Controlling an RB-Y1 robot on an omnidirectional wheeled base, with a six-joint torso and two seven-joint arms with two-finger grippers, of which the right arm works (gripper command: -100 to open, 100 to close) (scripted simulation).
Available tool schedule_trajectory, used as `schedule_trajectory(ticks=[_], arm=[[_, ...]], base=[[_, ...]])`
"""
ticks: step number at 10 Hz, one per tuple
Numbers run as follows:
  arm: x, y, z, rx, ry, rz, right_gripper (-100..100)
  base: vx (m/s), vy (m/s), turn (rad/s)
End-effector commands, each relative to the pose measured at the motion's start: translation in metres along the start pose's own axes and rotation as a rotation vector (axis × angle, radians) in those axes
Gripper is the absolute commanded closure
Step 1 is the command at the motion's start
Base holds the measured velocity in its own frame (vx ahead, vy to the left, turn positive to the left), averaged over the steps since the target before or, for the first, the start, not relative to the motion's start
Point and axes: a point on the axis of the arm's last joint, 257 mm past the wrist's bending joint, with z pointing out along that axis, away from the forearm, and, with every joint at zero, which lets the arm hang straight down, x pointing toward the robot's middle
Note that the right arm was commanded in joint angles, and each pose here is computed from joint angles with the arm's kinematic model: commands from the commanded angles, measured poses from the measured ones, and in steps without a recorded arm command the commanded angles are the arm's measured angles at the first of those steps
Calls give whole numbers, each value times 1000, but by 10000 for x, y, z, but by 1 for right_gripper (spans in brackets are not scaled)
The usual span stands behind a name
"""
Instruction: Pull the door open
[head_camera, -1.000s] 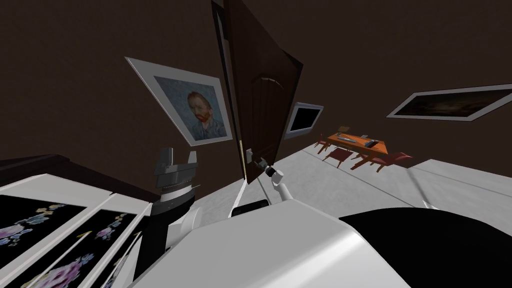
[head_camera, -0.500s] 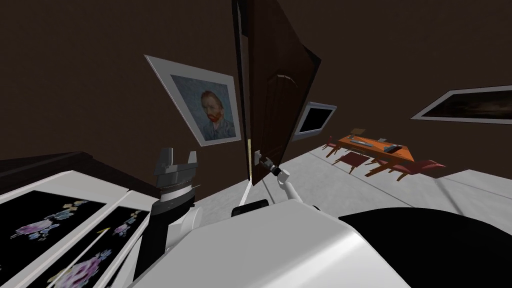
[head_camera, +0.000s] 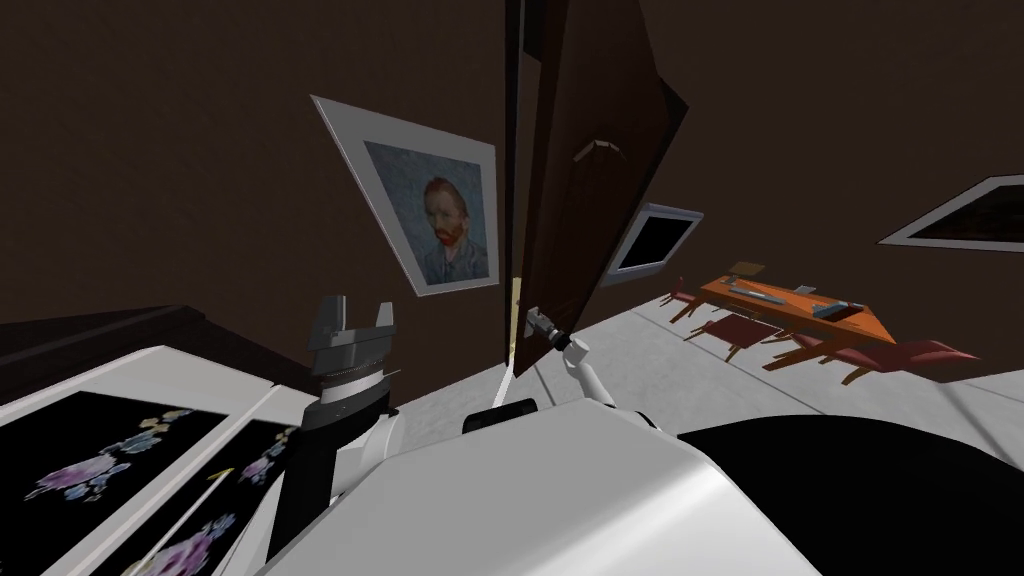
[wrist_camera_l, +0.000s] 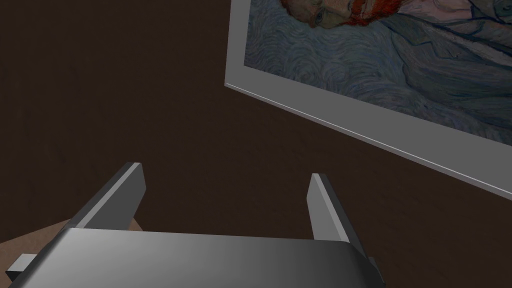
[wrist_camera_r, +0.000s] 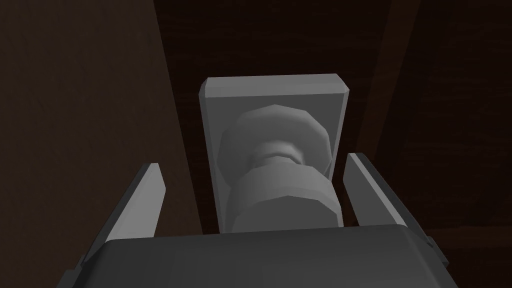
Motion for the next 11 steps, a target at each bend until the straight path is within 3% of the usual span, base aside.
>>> schedule_trajectory(ticks=[1, 2, 3, 8, 11], arm=[[-2, 86, -27, -5, 3, 0, -100], [3, 54, -12, -3, 2, 0, -100], [3, 54, -12, -3, 2, 0, 100], [3, 54, -12, -3, 2, 0, 100], [5, -68, -35, 47, 5, 1, 100]], base=[[67, 28, 29], [29, 11, 7], [1, -5, -24], [-5, -4, 3], [-142, -119, 45]])
